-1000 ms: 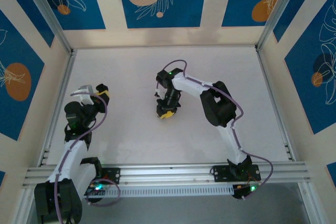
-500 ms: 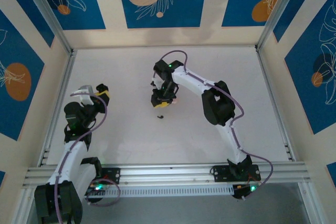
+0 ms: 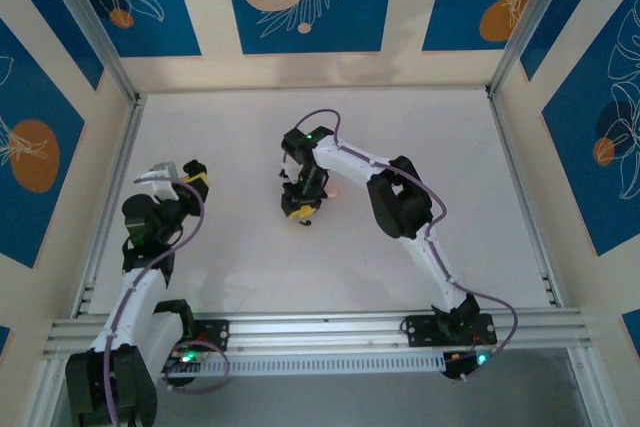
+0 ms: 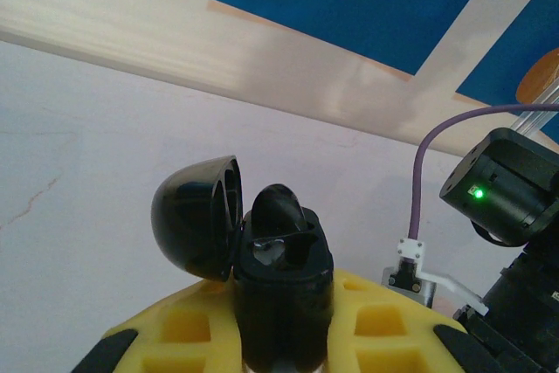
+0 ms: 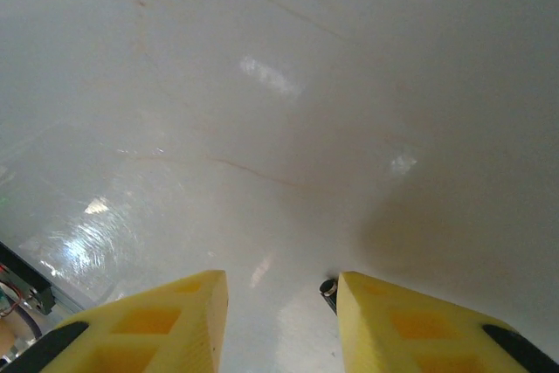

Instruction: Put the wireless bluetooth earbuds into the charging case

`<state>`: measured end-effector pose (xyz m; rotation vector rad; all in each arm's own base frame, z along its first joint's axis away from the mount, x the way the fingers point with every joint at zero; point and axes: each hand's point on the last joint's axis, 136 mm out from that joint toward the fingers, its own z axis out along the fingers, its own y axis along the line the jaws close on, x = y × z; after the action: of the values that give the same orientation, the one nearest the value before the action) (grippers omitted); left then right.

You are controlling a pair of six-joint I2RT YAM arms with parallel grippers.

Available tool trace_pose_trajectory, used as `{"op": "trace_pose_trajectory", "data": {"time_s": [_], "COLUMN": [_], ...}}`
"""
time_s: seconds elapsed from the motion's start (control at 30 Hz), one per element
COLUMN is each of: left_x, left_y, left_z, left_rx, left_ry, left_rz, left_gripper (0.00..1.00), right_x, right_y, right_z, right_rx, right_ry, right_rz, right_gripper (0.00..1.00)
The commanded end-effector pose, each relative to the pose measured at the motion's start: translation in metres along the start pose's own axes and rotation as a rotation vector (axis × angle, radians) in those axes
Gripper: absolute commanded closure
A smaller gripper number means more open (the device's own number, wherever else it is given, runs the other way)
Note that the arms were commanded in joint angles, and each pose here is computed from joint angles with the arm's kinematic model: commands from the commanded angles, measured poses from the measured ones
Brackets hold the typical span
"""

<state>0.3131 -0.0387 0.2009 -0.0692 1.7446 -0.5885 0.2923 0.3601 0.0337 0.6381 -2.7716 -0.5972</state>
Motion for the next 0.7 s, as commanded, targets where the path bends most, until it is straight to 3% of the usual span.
{"op": "trace_pose_trajectory", "data": {"time_s": [0.0,0.67], "left_x": [-0.011,-0.01], "left_y": [-0.005,-0.005], "left_z": [-0.002,-0.002], "left_rx": [0.021,0.025], "left_ry": [-0.026,-0.021], "left_rz": [0.017,0.021], "left_gripper": [0.83,0.83], "right_x": [0.008,0.046], "right_y": [0.003,0.007], "right_z": [0.005,0.016], "right_rx": [-0.001,0.041], "right_ry": [0.041,0.16], "right_rz": [0.013,-0.074], "right_gripper": [0.63,0.68]}}
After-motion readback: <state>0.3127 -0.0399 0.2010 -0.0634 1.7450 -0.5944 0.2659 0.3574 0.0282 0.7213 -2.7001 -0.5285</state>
